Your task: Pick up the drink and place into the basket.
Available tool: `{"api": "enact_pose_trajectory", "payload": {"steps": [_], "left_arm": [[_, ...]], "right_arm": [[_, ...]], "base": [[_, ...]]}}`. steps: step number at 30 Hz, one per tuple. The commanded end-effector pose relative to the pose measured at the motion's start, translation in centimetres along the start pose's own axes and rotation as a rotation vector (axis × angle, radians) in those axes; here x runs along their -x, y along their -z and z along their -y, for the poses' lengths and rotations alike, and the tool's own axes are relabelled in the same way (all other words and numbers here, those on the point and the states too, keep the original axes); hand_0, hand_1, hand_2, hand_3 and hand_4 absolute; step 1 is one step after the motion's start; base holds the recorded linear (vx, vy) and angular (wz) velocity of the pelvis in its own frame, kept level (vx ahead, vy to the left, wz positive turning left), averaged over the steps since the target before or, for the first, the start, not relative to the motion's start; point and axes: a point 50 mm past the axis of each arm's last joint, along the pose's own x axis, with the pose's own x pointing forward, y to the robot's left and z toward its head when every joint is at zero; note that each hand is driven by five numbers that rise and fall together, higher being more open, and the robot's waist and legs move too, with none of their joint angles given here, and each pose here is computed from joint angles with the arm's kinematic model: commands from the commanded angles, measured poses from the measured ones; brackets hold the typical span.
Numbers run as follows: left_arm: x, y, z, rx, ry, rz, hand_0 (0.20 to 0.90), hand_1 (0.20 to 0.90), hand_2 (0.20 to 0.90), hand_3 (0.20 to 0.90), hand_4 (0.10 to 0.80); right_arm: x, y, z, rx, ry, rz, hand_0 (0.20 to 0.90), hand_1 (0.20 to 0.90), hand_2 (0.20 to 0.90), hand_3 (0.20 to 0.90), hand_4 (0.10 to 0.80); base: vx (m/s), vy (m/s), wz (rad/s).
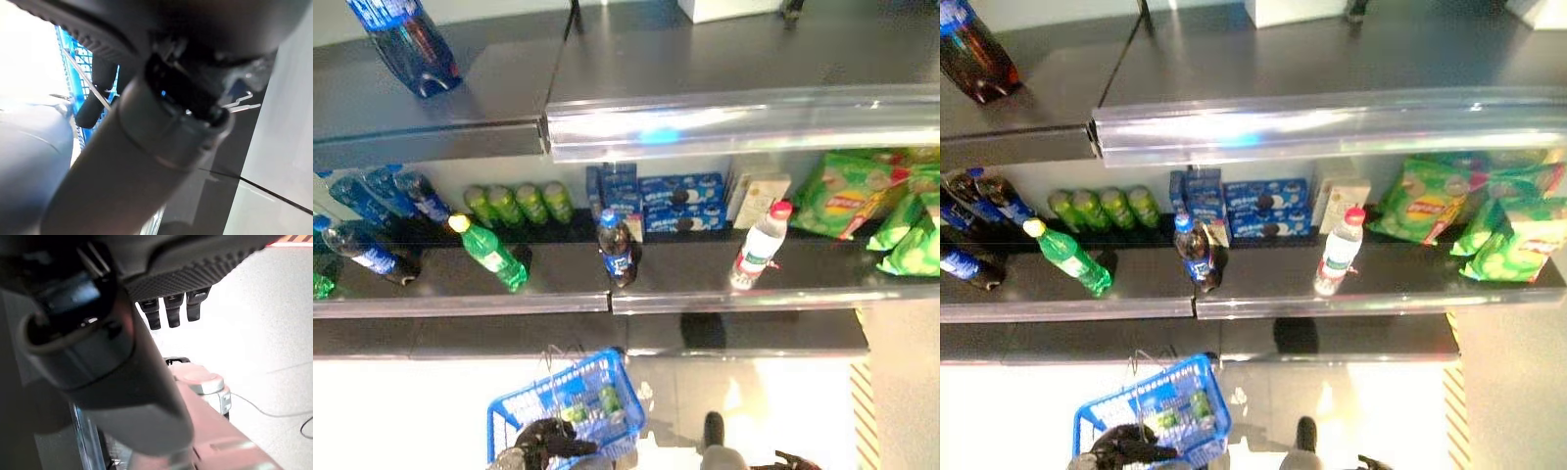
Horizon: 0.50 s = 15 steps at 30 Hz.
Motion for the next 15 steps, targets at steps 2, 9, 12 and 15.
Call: {"api": "enact_pose_trajectory", "payload": {"steps": [2,9,12,15], "left_arm": [[0.7,-1.7,-3.1,0.041,-0.081,0.118,0.3,0.3,0.3,0.2,0.1],[0.5,-3.2,-2.9,0.047,-0.073,0.174,0.3,0.3,0.3,0.2,0.1],[0.2,-4.3,-2.5,0.058,-0.073,0.216,0.3,0.3,0.3,0.2,0.1],[0.3,-4.1,-2.5,0.064,-0.079,0.217,0.3,0.3,0.3,0.2,0.1]], "right_arm": [[0.0,0.3,-0.1,-0.034,-0.001,0.001,0.9,0.9,0.9,0.9,0.8],[-0.1,-0.7,-0.5,-0.042,-0.019,0.052,0.9,0.9,0.9,0.9,0.8],[-0.1,-2.0,-0.7,-0.063,-0.015,0.092,0.9,0.9,0.9,0.9,0.8],[-0.1,-2.1,-0.8,-0.071,-0.012,0.1,0.9,0.9,0.9,0.9,0.8]], "base": [[-0.044,0.0,-0.04],[-0.077,-0.01,-0.01],[-0.191,-0.007,-0.05],[-0.041,0.001,-0.01]]}}
